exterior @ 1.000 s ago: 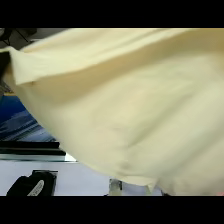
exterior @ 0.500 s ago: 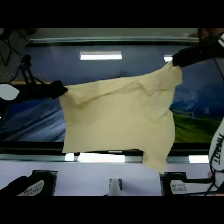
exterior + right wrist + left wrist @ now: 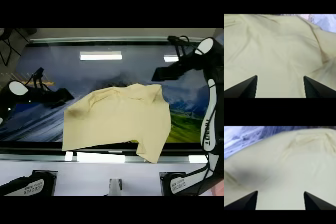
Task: Fold the shirts.
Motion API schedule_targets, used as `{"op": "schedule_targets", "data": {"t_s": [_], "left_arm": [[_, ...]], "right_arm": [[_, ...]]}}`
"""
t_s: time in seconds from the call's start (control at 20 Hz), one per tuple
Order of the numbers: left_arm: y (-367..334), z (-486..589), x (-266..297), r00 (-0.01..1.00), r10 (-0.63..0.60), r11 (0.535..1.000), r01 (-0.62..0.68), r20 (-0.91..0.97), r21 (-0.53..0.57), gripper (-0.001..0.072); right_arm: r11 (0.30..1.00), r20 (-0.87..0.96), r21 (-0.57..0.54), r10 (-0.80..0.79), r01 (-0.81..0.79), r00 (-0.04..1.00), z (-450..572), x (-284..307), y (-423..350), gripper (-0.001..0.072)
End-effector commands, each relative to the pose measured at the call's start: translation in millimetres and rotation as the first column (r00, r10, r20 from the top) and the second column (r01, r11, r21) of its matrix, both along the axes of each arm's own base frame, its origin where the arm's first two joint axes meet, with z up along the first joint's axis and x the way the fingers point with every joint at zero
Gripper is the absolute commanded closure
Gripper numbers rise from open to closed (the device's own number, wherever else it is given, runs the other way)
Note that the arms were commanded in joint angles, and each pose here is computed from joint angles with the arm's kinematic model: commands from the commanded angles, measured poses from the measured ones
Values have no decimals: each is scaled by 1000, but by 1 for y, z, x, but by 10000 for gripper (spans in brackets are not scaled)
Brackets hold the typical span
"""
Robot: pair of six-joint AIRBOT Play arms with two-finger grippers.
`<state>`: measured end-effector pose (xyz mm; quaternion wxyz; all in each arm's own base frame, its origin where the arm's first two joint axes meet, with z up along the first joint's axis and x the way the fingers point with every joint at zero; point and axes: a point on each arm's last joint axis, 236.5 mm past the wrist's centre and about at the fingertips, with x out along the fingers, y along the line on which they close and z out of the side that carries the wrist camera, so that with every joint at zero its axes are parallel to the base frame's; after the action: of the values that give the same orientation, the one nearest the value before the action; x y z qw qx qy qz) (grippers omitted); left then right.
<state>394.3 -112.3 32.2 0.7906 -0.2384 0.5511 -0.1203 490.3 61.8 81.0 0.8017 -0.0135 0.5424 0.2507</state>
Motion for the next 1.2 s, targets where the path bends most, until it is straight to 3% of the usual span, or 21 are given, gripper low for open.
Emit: {"op": "schedule_targets", "data": {"t_s": [0.0, 0.15, 0.3, 0.45, 0.6, 0.85, 1.05, 1.15], "left_arm": [[65, -24, -83, 938, -118, 978, 166, -325, 124, 35], [95, -51, -149, 863, -31, 993, 86, -504, 85, 35], [73, -90, -183, 862, -20, 1000, 22, -506, -4, 36], [60, -118, -201, 846, -8, 1000, -2, -533, -18, 36], [58, -132, -209, 837, 3, 1000, -12, -547, -13, 36], [38, -130, -196, 855, -4, 993, -59, -519, -105, 38], [21, -142, -198, 840, -50, 994, -10, -541, -107, 39], [10, -150, -196, 839, -60, 995, 4, -541, -104, 88]], "right_arm": [[992, -200, -93, 65, -85, 978, -6, -62, -62, 115], [997, -259, -70, -31, 13, 966, 1, -95, -104, 157], [993, -281, -115, -61, 29, 958, -14, -134, -124, 157], [993, -310, -106, -84, 54, 947, -37, -167, -119, 157], [995, -341, -89, -81, 54, 936, -54, -184, -111, 157], [994, -347, -89, -84, 56, 934, -58, -186, -110, 157], [992, -355, -116, -91, 53, 930, -60, -188, -116, 156], [989, -362, -136, -97, 51, 927, -62, -191, -121, 156]]}}
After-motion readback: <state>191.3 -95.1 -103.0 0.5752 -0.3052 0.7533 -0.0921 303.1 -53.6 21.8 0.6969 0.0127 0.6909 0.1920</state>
